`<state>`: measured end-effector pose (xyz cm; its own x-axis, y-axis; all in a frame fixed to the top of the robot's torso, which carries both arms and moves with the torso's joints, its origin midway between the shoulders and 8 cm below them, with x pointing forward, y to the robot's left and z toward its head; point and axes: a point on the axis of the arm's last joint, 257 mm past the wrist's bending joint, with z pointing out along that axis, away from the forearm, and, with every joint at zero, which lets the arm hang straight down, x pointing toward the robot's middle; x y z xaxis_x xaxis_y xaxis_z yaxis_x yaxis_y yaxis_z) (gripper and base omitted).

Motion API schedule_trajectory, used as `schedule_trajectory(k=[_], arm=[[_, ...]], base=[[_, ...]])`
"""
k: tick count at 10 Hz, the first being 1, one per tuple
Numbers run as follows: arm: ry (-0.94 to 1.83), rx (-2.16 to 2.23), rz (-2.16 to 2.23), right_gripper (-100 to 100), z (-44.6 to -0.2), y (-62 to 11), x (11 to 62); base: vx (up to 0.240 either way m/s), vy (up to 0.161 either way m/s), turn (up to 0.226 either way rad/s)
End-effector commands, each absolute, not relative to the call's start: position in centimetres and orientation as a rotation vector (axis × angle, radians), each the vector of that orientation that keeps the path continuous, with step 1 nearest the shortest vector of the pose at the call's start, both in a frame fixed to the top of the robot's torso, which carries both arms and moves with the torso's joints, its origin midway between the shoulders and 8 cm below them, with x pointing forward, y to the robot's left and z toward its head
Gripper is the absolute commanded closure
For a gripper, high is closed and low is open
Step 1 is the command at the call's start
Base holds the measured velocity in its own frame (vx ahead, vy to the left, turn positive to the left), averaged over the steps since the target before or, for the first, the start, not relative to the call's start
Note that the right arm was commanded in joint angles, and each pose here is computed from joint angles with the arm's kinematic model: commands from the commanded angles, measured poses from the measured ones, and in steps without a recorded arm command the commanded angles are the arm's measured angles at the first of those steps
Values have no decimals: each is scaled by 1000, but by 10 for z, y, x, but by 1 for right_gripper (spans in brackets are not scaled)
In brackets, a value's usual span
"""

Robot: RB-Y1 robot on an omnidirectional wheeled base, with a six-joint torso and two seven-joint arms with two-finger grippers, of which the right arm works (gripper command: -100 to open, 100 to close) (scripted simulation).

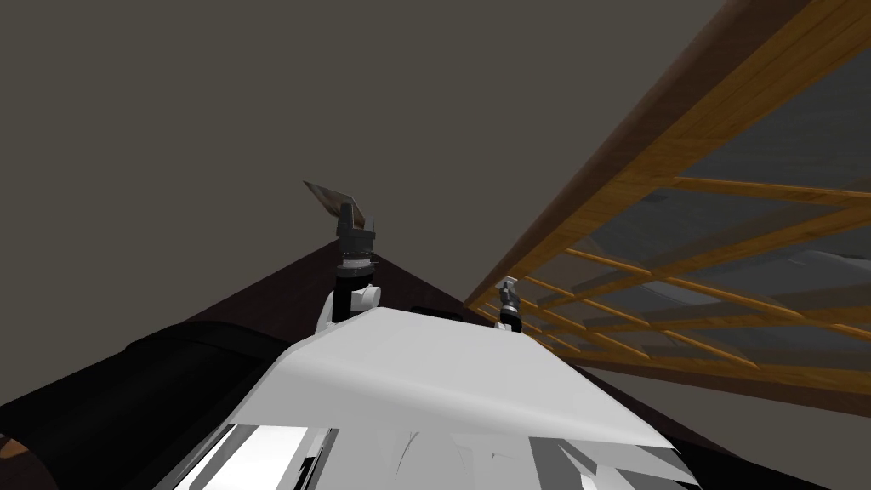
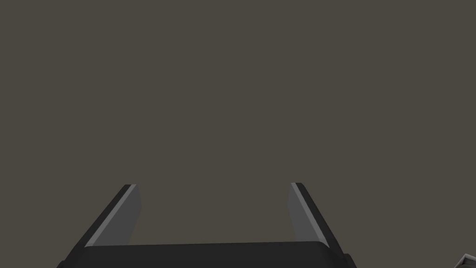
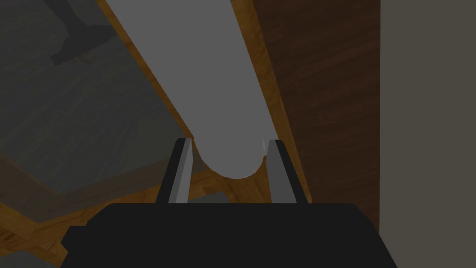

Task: Pull the door open

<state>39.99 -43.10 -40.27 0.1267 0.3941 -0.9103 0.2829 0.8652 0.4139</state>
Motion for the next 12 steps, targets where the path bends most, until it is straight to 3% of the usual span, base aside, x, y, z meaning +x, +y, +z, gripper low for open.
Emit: schedule_trajectory(k=[1, 11, 12], arm=[[1453, 611, 128, 100, -404, -430, 400], [1368, 796, 324, 100, -403, -432, 401], [1396, 734, 253, -100, -404, -440, 390]], base=[[-19, -7, 29], [-24, -4, 22], [-13, 48, -5]])
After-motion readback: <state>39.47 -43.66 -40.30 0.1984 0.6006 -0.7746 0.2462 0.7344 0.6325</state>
